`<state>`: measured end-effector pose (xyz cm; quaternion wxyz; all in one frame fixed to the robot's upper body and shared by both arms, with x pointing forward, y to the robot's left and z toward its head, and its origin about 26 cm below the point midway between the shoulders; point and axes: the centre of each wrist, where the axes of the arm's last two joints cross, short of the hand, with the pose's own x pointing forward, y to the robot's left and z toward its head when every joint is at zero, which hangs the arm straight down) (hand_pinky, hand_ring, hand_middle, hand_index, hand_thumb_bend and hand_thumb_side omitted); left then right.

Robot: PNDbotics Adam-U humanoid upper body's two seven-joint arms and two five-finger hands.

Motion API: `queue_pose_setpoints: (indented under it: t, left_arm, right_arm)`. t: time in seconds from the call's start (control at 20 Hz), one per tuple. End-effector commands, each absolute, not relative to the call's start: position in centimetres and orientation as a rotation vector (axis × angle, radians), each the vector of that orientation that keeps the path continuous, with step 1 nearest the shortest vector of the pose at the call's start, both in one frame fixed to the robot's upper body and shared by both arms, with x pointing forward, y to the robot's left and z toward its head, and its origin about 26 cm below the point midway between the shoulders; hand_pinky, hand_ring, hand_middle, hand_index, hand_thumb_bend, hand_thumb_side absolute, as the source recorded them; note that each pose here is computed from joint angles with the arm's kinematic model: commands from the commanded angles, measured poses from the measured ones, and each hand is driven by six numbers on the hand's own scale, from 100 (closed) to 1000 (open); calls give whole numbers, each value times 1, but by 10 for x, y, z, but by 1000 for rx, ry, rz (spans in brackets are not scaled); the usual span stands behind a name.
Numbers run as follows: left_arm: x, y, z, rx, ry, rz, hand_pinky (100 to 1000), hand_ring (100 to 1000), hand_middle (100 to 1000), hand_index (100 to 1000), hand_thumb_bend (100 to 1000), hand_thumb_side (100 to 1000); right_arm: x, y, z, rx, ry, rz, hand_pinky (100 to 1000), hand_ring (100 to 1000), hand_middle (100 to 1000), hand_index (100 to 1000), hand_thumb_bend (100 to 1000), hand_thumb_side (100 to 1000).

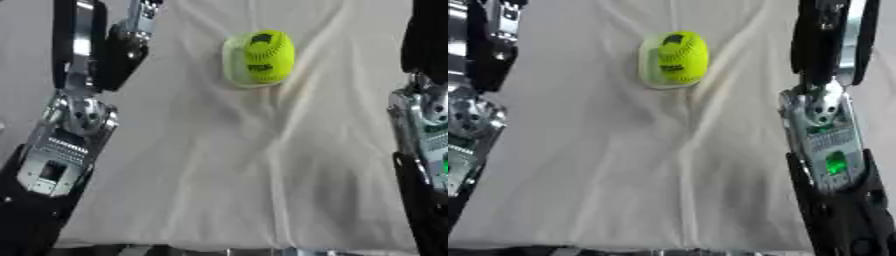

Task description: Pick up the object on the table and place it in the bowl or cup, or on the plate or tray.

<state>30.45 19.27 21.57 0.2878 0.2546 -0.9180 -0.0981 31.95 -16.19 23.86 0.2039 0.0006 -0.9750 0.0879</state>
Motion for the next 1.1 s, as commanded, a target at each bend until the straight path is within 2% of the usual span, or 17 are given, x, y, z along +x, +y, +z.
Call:
queue_pose_setpoints:
  t: [0.05,0.3,1.1]
  left_arm:
    - [301,186,216,631,-2491,-114,812,734,1000,903,378,967]
    - [298,173,207,561,-2489,19,806,727,1000,901,379,968]
    - [296,166,202,541,-2503,15,791,718,1000,900,373,962]
  right_arm:
    - [319,-164,243,-11,-2741,246,514,832,815,882,100,855]
    - [319,-163,242,-7,-2739,238,513,834,816,883,100,850]
    - [319,-162,240,-4,-2733,224,512,836,822,888,100,846]
